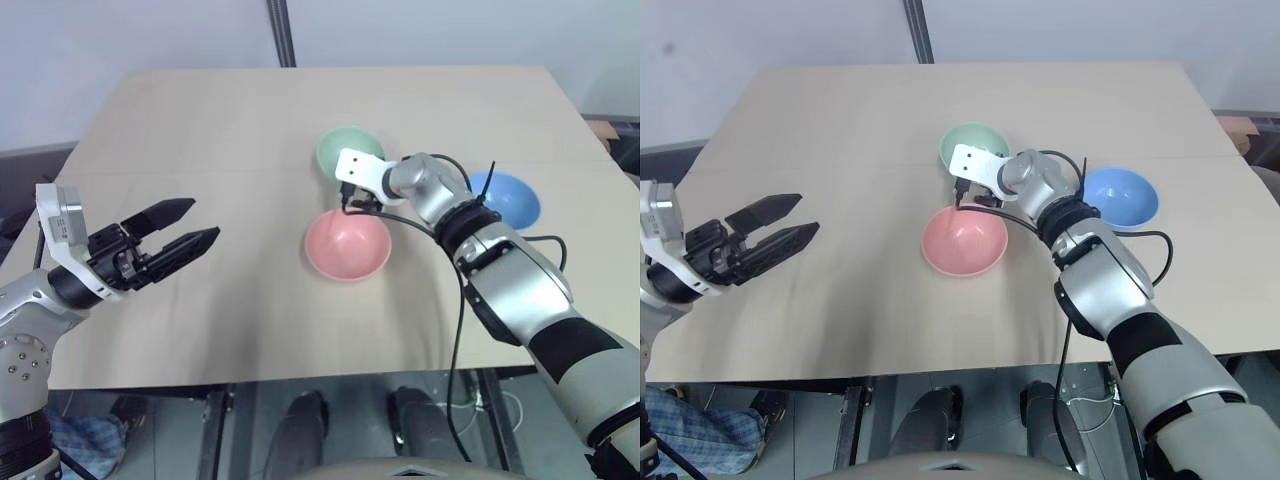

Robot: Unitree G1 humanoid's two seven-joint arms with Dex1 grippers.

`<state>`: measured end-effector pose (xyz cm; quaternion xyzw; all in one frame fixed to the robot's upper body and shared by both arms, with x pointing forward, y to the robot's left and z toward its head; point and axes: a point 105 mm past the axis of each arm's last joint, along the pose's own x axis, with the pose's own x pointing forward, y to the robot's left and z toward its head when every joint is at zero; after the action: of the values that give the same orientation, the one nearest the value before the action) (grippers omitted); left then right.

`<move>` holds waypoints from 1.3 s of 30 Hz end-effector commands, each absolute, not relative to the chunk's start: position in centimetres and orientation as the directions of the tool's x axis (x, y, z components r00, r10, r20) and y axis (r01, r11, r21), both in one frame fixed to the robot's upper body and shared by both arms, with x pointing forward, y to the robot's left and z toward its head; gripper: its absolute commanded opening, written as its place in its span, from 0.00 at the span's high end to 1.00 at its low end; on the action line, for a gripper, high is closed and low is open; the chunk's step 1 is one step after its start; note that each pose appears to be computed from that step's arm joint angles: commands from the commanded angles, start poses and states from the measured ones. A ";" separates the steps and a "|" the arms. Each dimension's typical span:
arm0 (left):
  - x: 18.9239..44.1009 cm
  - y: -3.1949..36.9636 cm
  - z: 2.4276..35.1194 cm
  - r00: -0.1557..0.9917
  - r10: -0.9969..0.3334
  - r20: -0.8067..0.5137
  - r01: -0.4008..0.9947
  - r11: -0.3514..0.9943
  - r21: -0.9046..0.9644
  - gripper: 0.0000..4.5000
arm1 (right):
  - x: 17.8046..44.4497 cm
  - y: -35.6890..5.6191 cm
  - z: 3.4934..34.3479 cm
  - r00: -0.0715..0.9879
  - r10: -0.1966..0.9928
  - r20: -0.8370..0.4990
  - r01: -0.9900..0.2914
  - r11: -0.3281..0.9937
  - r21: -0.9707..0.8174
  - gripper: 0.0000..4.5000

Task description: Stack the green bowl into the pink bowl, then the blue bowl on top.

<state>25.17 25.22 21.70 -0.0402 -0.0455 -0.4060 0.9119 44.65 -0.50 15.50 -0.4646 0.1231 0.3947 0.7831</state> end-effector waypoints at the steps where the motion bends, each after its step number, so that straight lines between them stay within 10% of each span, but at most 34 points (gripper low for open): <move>1: 24.8 25.1 22.6 0.653 -0.744 0.140 0.750 0.661 0.012 0.00 | 44.9 0.4 17.5 0.685 0.508 -0.521 -0.696 0.249 -0.673 0.68; 4: 24.9 25.1 22.6 0.651 -0.746 0.139 0.753 0.658 0.013 0.00 | 44.9 0.6 17.7 0.687 0.512 -0.515 -0.693 0.251 -0.675 1.00; 13: 25.2 24.8 22.4 0.635 -0.760 0.135 0.767 0.642 0.009 0.00 | 44.2 2.4 21.0 0.648 0.630 -0.429 -0.660 0.182 -0.729 1.00; 19: 25.5 24.5 22.1 0.615 -0.779 0.121 0.784 0.621 0.010 0.00 | 38.8 2.3 24.3 0.393 0.834 -0.388 -0.707 0.004 -0.708 1.00; 27: 26.6 23.7 21.8 0.563 -0.820 0.102 0.824 0.567 0.008 0.00 | 28.2 -0.8 20.7 0.123 0.824 -0.554 -0.769 -0.274 -0.577 1.00; 34: 27.7 22.5 22.4 0.509 -0.855 0.100 0.858 0.513 0.019 0.00 | 26.1 -1.4 18.1 0.106 0.774 -0.624 -0.794 -0.312 -0.522 1.00; 39: 28.0 22.3 22.4 0.495 -0.864 0.094 0.867 0.499 0.018 0.00 | 26.2 -1.0 18.3 0.137 0.783 -0.607 -0.797 -0.277 -0.537 0.58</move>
<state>28.09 22.17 21.61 -0.0323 -0.0354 -0.4988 0.8654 26.65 -1.41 17.21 -0.4465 0.0329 0.6617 0.6014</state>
